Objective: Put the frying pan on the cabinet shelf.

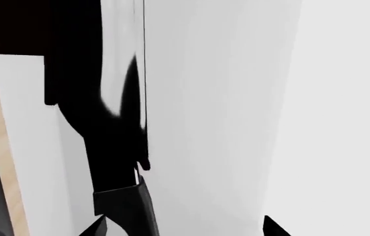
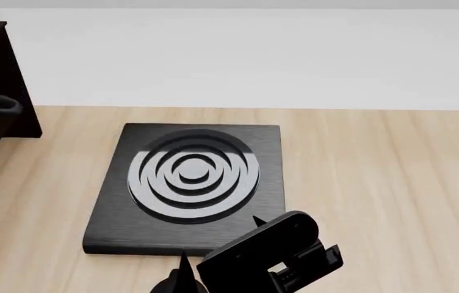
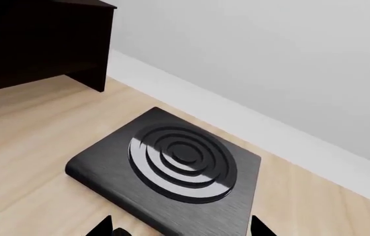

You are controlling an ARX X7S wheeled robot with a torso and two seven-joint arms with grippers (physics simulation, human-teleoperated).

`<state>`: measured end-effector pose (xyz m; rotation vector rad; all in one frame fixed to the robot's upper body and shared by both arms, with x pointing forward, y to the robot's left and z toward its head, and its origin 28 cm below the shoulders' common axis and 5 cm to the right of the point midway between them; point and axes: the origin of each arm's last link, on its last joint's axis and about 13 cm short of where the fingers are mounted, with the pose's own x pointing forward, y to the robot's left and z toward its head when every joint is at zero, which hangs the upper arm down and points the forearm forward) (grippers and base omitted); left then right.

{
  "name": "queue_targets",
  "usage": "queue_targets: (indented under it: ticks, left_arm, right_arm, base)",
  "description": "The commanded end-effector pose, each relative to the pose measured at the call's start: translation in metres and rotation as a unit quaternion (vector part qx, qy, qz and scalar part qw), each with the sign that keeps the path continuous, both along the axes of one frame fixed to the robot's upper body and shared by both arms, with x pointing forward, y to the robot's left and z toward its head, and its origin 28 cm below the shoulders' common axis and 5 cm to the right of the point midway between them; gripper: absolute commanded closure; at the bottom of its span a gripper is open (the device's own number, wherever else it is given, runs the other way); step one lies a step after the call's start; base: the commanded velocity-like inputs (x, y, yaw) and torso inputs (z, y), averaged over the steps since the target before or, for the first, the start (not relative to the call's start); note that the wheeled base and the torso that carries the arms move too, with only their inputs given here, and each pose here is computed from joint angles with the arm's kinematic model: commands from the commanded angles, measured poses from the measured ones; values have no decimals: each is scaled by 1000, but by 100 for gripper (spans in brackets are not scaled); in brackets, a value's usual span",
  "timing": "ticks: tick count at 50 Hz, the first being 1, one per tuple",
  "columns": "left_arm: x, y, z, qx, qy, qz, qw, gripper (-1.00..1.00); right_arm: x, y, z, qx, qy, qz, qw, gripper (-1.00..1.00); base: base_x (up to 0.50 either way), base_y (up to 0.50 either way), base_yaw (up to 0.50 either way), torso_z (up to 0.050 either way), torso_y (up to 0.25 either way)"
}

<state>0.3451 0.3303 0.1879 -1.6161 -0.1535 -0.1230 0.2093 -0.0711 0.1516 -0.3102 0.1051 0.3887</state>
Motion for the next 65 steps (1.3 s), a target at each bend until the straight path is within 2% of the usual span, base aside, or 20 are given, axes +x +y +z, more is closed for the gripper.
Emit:
queue_targets:
  ticks: [1,2,3,5,6,13,15,16,38,46,47,50,51,53,65]
  left_arm:
    - [-12,7,9,9,-15,15,1000,-100]
    - [-11,7,9,10,-16,14,1000,-100]
    - [0,3,-12,24,-4,20,999,-100]
    - [9,5,-29,34,-12,30,999,-100]
    - [8,3,-29,55,0,23,998,-100]
    - [0,-3,-31,54,3,33,998,-100]
    - [-2,-4,-32,91,17,40,995,-100]
    - [-3,-5,-32,75,15,38,996,-100]
    - [-31,-17,-18,65,-3,21,998,-100]
    - [-41,-21,-13,72,-14,12,997,-100]
    - [-44,-22,-11,95,-18,14,995,-100]
    - [-50,-23,-6,88,-25,10,996,-100]
    - [-51,-24,-6,99,-23,12,995,-100]
    - [-53,-25,-6,90,-25,10,996,-100]
    - [-61,-31,-17,119,-16,4,993,-100]
  right_arm:
    - [0,0,0,1,1,1,1000,-100]
    - [0,0,-1,1,1,1,1000,-100]
    - [0,0,-1,1,2,1,1000,-100]
    - [0,0,0,2,3,1,1000,-100]
    - [0,0,0,3,3,1,1000,-100]
    - [0,-1,1,7,4,-2,1000,-100]
    - [0,-1,0,10,6,-3,1000,-100]
    - [0,-1,0,10,6,-3,1000,-100]
    - [-1,-2,3,13,8,-6,1000,-100]
    - [-1,-3,2,14,8,-7,1000,-100]
    - [-1,-3,2,14,8,-7,1000,-100]
    - [-1,-3,1,15,9,-8,1000,-100]
    - [-1,-3,1,15,9,-8,1000,-100]
    - [-1,-3,2,15,8,-8,1000,-100]
    - [-2,-4,3,16,6,-11,1000,-100]
  base:
    - [0,0,0,0,0]
    - [0,0,0,0,0]
    - [0,0,0,0,0]
    - [0,0,2,0,0]
    - [0,0,0,0,0]
    - [2,0,0,0,0]
    - [0,0,0,0,0]
    - [0,0,4,0,0]
    - [0,0,0,0,0]
    - [0,0,0,0,0]
    - [0,0,0,0,0]
    - [0,0,0,0,0]
    - [0,0,0,0,0]
    - [0,0,0,0,0]
    - [0,0,0,0,0]
